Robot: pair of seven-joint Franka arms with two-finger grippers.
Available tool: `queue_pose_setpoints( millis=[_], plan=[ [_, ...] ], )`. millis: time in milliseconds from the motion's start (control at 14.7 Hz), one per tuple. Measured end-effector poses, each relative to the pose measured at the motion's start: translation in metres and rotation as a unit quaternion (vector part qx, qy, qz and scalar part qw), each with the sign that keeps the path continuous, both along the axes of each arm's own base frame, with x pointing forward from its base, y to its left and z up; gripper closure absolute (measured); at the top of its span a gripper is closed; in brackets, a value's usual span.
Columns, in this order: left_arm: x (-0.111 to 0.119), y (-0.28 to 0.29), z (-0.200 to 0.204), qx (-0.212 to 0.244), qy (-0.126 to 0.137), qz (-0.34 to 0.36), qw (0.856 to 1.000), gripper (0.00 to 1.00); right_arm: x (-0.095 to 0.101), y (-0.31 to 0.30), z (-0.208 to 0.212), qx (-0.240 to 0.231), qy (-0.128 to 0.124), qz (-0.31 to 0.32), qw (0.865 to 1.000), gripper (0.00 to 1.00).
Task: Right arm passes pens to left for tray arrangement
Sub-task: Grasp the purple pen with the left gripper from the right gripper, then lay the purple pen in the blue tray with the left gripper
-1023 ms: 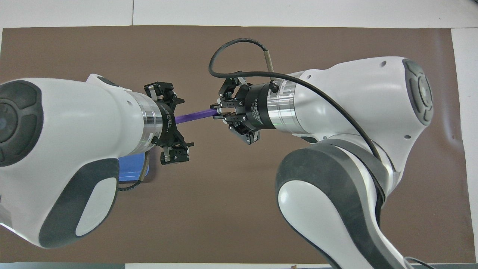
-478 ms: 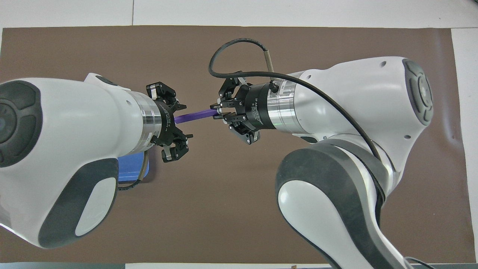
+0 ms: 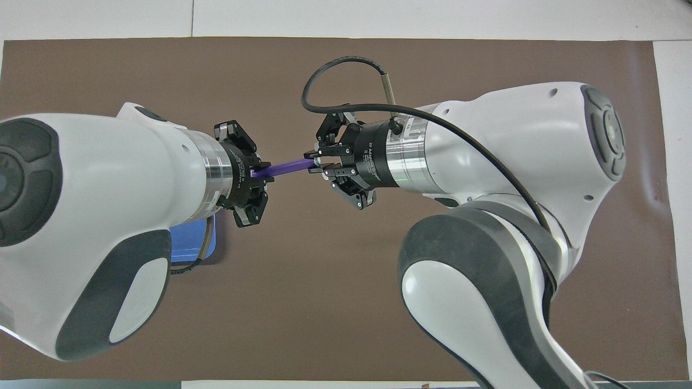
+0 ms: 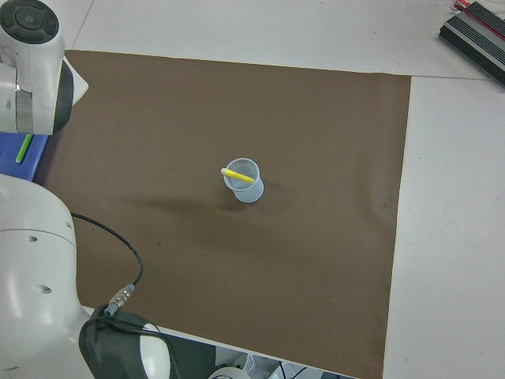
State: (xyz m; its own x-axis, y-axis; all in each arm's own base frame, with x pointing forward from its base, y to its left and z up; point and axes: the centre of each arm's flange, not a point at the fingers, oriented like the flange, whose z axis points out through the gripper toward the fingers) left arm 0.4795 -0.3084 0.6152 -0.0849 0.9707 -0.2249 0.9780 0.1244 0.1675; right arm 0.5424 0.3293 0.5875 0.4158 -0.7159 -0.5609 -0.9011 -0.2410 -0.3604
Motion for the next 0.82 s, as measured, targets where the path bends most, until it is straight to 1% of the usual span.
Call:
queue_pose_setpoints(
  millis=[136, 205, 341, 409, 478, 682, 751, 819],
  plan=[
    [0.0, 0.0, 0.0, 0.0, 0.0, 0.0, 1.0, 0.83, 0.0, 0.0, 0.0, 0.0, 0.0, 0.0, 1.0, 0.83],
    [0.0, 0.0, 0.0, 0.001, -0.002, 0.0, 1.0, 0.83, 0.001, -0.001, 0.0, -0.001, 0.0, -0.001, 1.0, 0.78],
    [0.001, 0.002, 0.0, 0.004, -0.004, 0.001, 1.0, 0.83, 0.004, -0.009, -0.002, -0.016, -0.002, 0.0, 1.0, 0.59],
    [0.001, 0.002, 0.0, 0.004, -0.004, 0.001, 1.0, 0.83, 0.007, -0.016, -0.004, -0.033, -0.003, 0.002, 0.999, 0.48],
    [0.002, 0.002, 0.0, 0.004, -0.004, 0.001, 1.0, 0.83, 0.01, -0.025, -0.006, -0.049, -0.003, 0.004, 0.999, 0.36],
    [0.004, 0.005, 0.001, 0.003, -0.009, 0.004, 1.0, 0.83, 0.02, -0.056, -0.012, -0.091, -0.007, 0.022, 0.996, 0.06],
    [0.007, 0.009, 0.002, 0.005, -0.014, -0.001, 1.0, 0.83, 0.024, -0.071, -0.015, -0.108, -0.009, 0.034, 0.994, 0.0],
    [0.012, 0.016, 0.0, 0.01, -0.018, -0.013, 1.0, 0.83, 0.029, -0.089, -0.019, -0.122, -0.011, 0.043, 0.991, 0.0]
  ],
)
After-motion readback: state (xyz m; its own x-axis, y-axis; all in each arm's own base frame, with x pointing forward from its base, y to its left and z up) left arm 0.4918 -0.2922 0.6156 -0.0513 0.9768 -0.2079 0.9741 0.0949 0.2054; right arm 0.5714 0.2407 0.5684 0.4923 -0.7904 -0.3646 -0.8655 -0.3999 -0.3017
